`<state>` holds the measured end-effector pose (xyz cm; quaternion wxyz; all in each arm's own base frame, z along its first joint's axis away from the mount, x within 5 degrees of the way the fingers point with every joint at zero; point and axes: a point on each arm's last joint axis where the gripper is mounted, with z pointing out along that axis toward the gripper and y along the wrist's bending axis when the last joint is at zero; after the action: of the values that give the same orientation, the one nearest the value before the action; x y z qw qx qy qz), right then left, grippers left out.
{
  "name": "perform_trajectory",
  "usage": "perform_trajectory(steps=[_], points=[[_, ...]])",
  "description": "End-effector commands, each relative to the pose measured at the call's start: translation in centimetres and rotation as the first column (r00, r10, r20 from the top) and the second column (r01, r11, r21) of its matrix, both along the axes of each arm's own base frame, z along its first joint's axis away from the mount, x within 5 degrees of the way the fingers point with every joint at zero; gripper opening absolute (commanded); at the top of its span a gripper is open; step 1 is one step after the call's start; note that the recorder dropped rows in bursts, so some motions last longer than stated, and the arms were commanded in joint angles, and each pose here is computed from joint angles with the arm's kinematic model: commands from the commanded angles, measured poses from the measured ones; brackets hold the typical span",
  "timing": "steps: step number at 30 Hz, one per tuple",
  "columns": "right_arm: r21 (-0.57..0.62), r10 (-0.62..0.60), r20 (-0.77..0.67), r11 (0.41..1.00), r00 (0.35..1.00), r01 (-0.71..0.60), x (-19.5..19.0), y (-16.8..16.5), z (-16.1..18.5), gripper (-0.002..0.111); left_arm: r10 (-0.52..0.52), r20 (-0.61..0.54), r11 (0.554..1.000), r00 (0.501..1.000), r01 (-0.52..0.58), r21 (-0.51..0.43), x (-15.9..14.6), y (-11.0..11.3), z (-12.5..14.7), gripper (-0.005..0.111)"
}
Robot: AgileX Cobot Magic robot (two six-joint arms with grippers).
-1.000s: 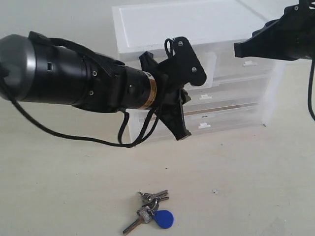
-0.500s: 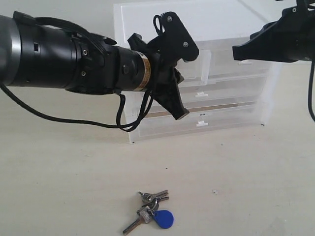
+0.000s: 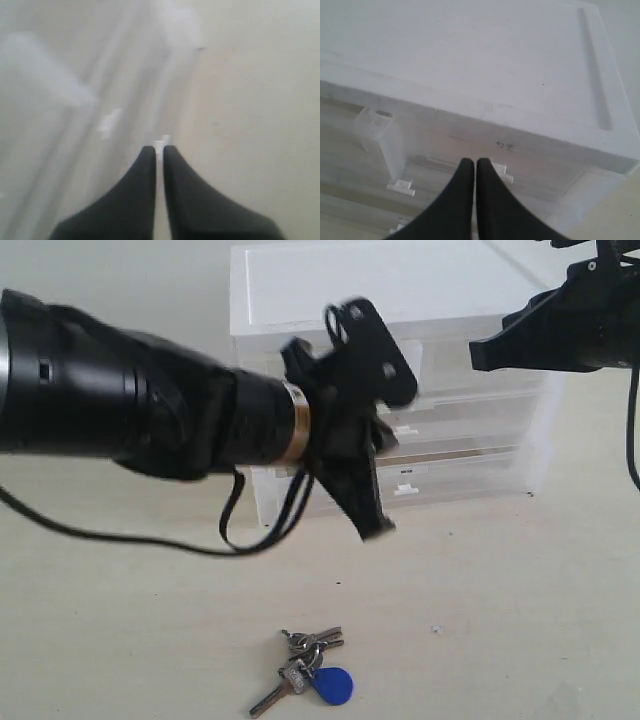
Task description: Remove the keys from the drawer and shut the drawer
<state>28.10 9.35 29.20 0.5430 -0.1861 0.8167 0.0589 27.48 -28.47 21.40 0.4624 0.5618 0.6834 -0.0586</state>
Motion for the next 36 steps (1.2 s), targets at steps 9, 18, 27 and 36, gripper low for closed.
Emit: perform_trajectory(steps=[9, 18, 27, 36], points=[[-0.013, 0.001, 0.003, 1.0, 1.0, -0.001, -0.1, -0.2, 0.0, 0.0, 0.024, -0.051, 0.967, 0.998, -0.01, 0.256, 1.5, 0.9, -8.3, 0.004], [-0.013, -0.001, 0.006, 1.0, 1.0, 0.001, 0.0, -0.2, 0.0, 0.0, 0.265, 0.158, 0.884, 0.951, -0.306, 0.353, 6.2, 2.0, -10.6, 0.004], [-0.012, 0.004, 0.0, 1.0, 1.0, -0.004, -0.1, -0.2, 0.0, 0.0, 0.332, 0.097, 0.906, 0.938, -0.346, 0.246, 7.0, 1.4, -10.0, 0.004], [0.018, 0.011, 0.067, 1.0, 0.998, -0.012, -2.8, -1.0, 2.0, 0.0, 0.207, 0.022, 0.978, 0.978, -0.207, 0.007, 0.8, 4.0, 0.4, 0.004]])
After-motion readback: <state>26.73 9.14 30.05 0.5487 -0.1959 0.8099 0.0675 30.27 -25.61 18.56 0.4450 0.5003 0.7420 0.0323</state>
